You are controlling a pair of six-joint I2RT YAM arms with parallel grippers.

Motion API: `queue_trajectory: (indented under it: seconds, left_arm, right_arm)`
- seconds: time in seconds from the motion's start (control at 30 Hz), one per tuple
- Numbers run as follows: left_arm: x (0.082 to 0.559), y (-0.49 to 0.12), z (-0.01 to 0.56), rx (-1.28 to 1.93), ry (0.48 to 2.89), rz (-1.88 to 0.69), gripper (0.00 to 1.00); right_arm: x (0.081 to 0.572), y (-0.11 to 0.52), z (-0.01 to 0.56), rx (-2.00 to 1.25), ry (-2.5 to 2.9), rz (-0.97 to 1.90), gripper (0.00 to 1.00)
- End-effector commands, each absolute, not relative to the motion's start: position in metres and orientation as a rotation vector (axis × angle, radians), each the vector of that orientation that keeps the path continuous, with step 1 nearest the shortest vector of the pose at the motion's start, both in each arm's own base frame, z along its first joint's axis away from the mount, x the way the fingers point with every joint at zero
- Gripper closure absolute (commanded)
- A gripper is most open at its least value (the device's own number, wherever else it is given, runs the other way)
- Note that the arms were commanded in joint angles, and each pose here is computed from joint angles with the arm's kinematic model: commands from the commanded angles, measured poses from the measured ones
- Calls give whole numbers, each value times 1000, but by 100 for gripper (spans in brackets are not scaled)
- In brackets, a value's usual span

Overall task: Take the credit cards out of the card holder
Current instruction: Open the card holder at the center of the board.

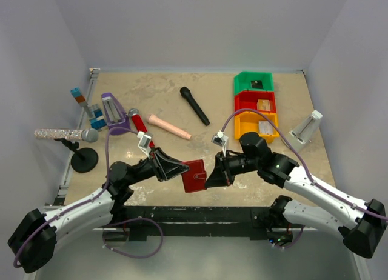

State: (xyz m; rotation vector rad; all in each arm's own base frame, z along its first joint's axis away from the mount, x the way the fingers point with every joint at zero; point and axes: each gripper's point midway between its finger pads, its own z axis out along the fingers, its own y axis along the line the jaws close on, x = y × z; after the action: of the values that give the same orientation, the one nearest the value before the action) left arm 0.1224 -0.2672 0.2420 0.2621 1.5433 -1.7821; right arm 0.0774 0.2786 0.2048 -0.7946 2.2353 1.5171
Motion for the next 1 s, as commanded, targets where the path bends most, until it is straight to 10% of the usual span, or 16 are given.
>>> queue_trajectory:
  seconds: [0.0,0.07,0.2,0.77,0.97]
  left_arm:
    - [119,-265,261,284,1463,-1800,100]
    - [121,-267,258,286,1504,-1779,100]
    - [132,-268,248,276,1648,-1657,100]
    - [169,-245,214,-251,2253,-870,100]
    - [169,-250,224,-422,2251,-882,100]
  right_arm:
    - [83,278,212,-796,2191,1479,81]
    - [84,273,216,-791,2192,1443,54]
    - [93,257,225,-775,2187,1284,29]
    - [168,192,257,-559,2087,157,28]
    - [164,219,267,-527,2055,275,29]
